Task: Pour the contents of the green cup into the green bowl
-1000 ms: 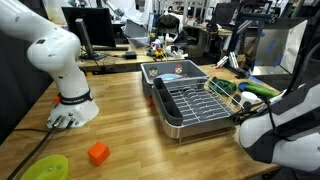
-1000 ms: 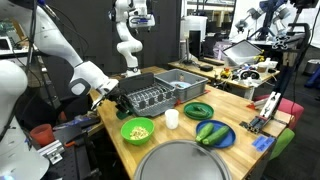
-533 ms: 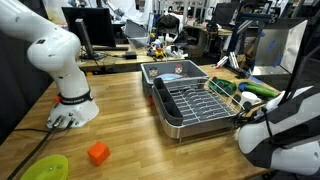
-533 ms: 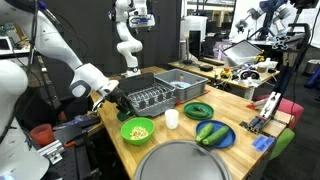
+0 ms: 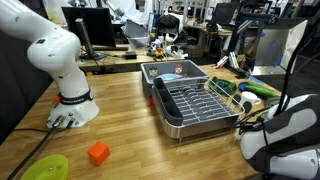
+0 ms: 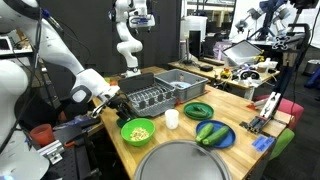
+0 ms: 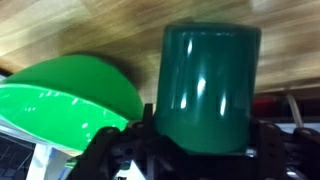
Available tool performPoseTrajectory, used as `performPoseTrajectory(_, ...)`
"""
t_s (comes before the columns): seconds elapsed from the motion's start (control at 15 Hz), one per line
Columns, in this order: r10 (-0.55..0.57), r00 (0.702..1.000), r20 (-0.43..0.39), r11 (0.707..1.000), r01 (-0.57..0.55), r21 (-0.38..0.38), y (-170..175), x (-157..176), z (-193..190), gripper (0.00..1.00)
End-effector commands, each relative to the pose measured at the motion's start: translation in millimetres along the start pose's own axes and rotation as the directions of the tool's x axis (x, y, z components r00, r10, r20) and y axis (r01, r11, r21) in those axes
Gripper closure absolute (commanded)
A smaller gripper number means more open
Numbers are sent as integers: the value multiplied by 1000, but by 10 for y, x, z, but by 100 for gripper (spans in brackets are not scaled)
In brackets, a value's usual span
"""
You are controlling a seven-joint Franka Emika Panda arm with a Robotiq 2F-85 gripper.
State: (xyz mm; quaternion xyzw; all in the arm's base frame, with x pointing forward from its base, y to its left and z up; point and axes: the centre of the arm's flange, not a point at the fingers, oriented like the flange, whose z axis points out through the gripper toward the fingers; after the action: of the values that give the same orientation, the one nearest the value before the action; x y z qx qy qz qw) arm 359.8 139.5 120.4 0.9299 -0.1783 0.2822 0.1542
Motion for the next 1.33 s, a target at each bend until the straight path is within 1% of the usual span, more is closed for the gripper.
performPoseTrajectory(0.0, 8, 1000, 7, 1000, -8, -20, -97, 42, -45, 48)
performPoseTrajectory(0.27, 0, 1000, -3, 1000, 0, -15, -107, 44, -50, 48)
performPoseTrajectory(0.6, -2, 999, -43, 1000, 1, -8, -134, 60, -98, 48)
performPoseTrajectory(0.73, -5, 999, -52, 1000, 5, 7, -159, 72, -102, 48)
performPoseTrajectory(1.27, 2, 998, -56, 1000, -1, 22, -212, 71, -120, 48)
